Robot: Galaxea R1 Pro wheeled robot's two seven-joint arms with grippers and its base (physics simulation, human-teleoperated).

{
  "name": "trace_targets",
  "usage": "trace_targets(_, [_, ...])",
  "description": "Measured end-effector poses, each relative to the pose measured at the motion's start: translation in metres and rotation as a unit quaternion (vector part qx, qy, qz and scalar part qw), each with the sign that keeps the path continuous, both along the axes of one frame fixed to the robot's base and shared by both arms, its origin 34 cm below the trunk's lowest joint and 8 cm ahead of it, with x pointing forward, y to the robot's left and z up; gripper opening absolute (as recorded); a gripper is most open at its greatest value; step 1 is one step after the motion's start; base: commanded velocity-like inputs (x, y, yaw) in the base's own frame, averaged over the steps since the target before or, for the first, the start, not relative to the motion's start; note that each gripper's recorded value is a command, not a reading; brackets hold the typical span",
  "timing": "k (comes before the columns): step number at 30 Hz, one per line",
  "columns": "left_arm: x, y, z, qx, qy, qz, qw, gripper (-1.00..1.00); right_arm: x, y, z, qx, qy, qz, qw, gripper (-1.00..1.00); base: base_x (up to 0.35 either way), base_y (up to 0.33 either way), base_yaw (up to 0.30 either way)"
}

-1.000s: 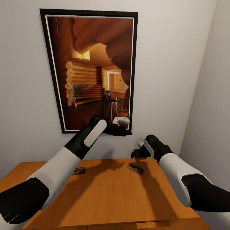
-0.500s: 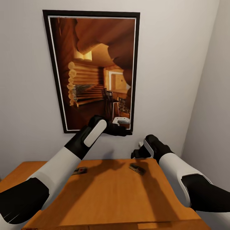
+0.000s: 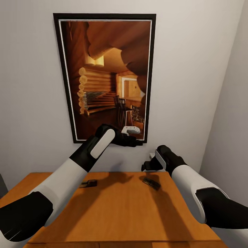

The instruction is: Take the four mousetraps from the cabinet in the bathroom and place them on the bathroom floor. Make sure all four end up on the same floor surface, and ensure that at least two of them are either under or directly next to the same bathroom sink.

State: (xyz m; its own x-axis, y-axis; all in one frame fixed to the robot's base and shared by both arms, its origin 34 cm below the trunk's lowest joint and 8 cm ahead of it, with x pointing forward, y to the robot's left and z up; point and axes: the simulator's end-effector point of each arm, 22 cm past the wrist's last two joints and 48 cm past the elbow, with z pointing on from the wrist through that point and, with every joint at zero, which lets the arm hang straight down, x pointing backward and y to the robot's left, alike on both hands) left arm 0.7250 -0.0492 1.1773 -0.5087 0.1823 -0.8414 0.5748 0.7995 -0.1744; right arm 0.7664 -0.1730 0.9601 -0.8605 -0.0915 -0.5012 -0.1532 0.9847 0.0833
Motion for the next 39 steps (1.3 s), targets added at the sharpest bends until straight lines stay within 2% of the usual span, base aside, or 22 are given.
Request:
trace_targets(23, [0.000,0.000,-0.027,0.000,0.000,0.000,1.0000,1.00,0.000,0.002,-0.027,0.001,0.002,0.001,1.0000,1.00,0.000,0.000,0.001])
trace_targets(27, [0.000,0.000,-0.027,0.000,0.000,0.000,1.0000,1.00,-0.005,0.000,-0.030,-0.005,0.013,0.001,0.9999,1.00,0.000,0.000,0.000])
trace_targets(39, [0.000,-0.001,-0.027,-0.001,0.000,-0.001,1.0000,1.00,-0.005,-0.002,-0.031,-0.020,0.012,0.004,0.9997,1.00,0.000,0.000,0.000])
